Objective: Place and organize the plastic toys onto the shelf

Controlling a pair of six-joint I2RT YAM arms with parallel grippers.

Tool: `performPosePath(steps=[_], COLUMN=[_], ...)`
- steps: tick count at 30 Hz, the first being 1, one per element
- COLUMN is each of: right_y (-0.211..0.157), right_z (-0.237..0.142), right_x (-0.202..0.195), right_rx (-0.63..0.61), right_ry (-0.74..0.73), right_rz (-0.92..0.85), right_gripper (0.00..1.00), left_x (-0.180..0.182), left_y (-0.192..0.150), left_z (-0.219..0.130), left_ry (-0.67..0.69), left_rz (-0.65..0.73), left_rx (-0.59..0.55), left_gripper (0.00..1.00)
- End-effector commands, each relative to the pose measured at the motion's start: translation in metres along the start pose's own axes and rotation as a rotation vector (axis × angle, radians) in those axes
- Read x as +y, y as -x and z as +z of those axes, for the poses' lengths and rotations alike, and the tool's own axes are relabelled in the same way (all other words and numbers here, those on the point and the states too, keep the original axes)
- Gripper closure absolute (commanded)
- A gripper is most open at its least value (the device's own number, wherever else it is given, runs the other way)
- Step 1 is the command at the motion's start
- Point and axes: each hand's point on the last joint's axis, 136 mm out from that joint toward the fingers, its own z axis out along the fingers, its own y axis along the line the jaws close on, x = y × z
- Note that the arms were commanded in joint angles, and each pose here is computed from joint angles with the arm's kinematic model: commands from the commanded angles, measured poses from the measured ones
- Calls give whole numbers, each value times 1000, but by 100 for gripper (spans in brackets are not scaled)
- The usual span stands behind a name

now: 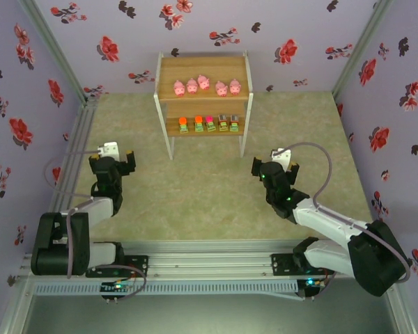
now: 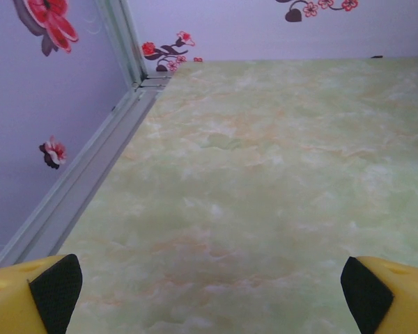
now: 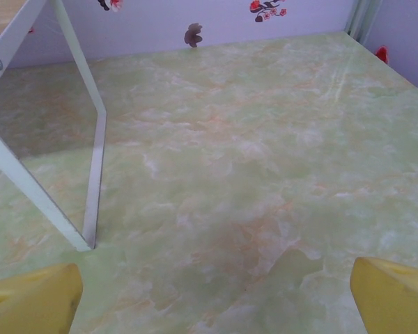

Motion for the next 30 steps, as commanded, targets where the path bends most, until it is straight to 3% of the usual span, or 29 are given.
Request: performPosePath(steps=[1,19,27,30], right_y=[3,12,44,49], right_z=[1,-11,-10,6], right_x=[1,-5,-9,-29], right_rx=[-16,-95,-151,-141], right_ry=[6,38,-26,-120], right_rz=[1,-16,-131,-208], right_gripper=[1,1,1,1], left_x=[-24,-21,-21,-21], left_y=[-1,-27,-26,-26], left_z=[9,34,34,34], left_ry=[-126,-138,-138,-137], left_rz=[37,-6,-6,-6], left_rx=[-30,41,39,38], left_gripper=[0,0,0,0])
